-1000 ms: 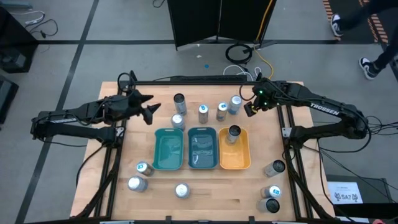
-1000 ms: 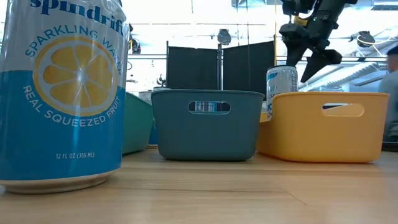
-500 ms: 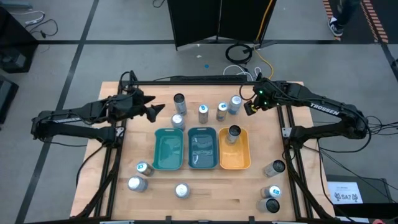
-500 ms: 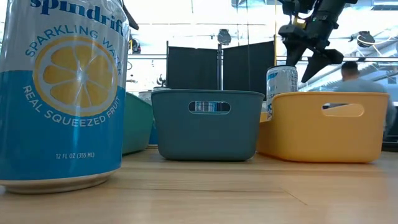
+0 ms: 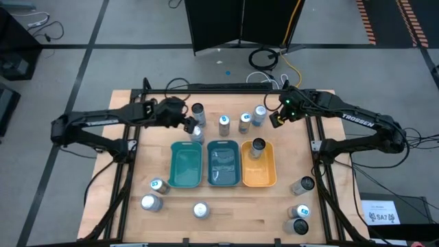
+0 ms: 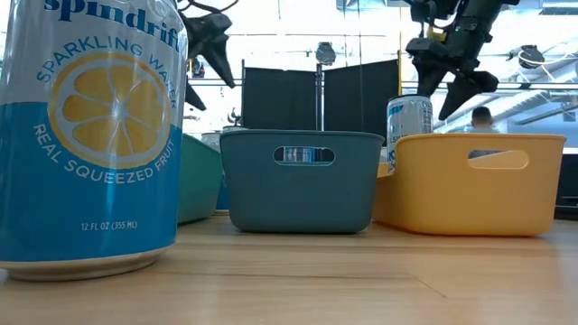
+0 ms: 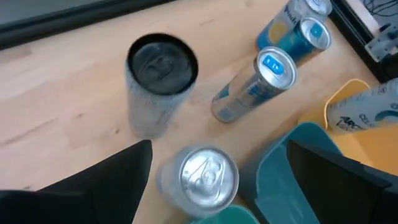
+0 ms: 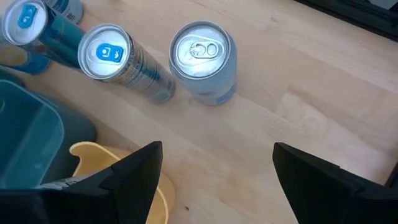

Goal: Sort soda cans
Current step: Put the blue-white soda can into the green bin

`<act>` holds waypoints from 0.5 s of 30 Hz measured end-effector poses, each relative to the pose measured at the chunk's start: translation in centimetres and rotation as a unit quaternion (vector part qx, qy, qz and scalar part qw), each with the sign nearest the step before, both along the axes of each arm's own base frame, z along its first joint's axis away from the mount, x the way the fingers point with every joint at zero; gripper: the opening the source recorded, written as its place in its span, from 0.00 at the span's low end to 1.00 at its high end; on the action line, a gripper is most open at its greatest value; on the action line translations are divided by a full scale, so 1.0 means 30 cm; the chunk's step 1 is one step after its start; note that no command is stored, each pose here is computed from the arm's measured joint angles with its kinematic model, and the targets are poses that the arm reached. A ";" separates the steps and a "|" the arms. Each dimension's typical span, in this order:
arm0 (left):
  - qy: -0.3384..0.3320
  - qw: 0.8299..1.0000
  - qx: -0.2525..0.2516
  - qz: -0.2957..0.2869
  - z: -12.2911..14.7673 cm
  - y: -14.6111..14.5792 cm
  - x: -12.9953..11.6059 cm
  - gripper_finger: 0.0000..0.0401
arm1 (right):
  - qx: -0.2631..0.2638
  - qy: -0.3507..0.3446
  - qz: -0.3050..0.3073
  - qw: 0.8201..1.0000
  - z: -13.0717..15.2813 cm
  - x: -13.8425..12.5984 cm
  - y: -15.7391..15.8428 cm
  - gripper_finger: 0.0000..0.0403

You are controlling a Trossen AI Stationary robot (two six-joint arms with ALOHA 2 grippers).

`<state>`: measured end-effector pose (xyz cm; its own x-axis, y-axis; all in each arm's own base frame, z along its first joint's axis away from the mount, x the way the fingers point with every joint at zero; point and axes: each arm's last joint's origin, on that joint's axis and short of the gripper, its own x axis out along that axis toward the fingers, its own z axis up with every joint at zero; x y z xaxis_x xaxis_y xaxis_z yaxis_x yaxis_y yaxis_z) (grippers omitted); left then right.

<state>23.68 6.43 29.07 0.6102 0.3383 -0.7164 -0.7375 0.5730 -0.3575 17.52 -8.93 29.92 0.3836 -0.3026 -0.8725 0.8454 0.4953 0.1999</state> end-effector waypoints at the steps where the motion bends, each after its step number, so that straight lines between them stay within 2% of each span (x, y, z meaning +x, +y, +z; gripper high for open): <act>1: 0.002 1.000 -0.001 0.000 -0.001 0.003 0.013 0.95 | 0.001 0.003 0.001 1.000 -0.001 -0.002 0.001 0.74; 7: 0.035 0.999 -0.026 -0.002 -0.033 0.015 0.076 0.95 | 0.001 0.018 0.014 1.000 -0.005 -0.008 0.004 0.74; 11: 0.091 0.994 -0.056 0.009 -0.090 0.015 0.091 0.95 | -0.001 0.024 0.022 0.999 -0.005 -0.009 0.005 0.74; 15: 0.108 0.992 -0.069 0.010 -0.122 0.009 0.112 0.95 | -0.003 0.028 0.030 0.999 -0.006 -0.010 0.005 0.74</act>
